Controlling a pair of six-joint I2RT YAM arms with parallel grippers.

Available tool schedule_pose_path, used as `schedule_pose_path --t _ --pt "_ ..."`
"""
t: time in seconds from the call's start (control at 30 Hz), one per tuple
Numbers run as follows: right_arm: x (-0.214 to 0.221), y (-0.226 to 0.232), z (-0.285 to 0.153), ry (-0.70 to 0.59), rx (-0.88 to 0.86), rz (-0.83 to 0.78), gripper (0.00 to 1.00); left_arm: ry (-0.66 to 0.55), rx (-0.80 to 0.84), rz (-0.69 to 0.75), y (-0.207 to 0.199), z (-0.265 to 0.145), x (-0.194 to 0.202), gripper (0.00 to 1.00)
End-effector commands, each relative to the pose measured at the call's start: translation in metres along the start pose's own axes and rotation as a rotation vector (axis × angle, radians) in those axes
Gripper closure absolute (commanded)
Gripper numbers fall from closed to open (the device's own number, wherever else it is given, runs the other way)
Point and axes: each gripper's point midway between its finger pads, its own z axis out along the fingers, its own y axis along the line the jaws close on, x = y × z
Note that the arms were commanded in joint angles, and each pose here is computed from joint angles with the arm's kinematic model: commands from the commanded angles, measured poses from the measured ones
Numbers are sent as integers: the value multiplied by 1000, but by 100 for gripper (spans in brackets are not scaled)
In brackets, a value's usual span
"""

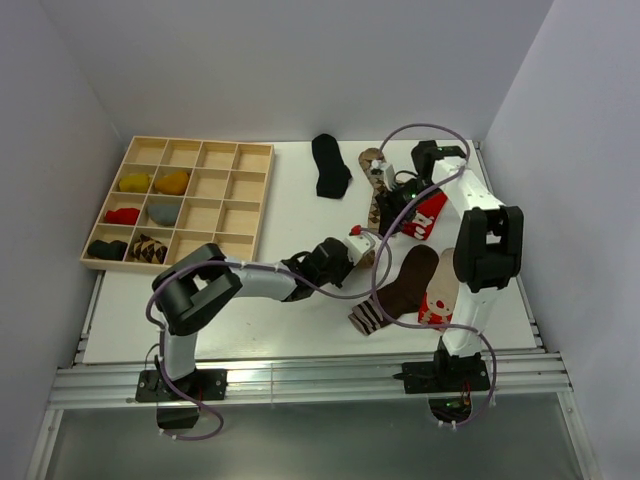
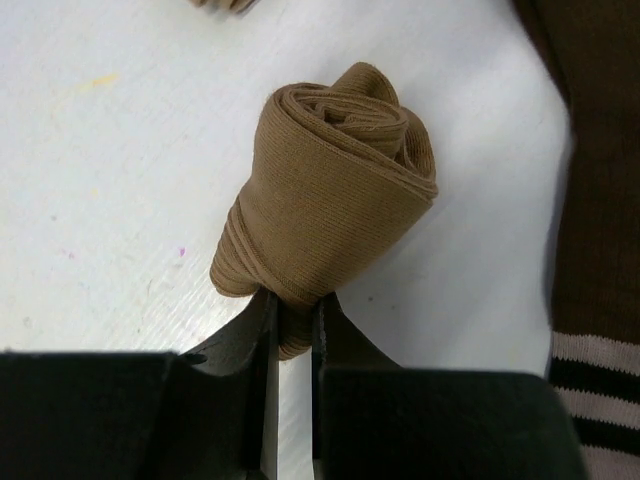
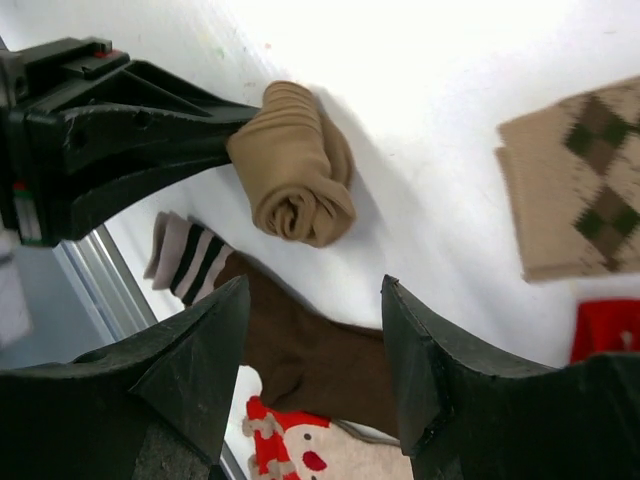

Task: Roll the socks
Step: Roll the sock at the center of the board, then pick up the sock at the center of the board.

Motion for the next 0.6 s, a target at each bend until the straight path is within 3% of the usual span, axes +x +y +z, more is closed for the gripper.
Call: schedule_pose_path --t 0.0,0.3,0.57 --pt "-28 0 -31 -132 60 -3 37 94 12 -81 1 -16 22 100" --pt "-26 -9 -49 -179 196 -23 38 -3 -153 -183 44 -50 -23 100" --pt "-23 -7 -51 -183 195 -23 39 -53 -289 -252 88 -91 -54 100"
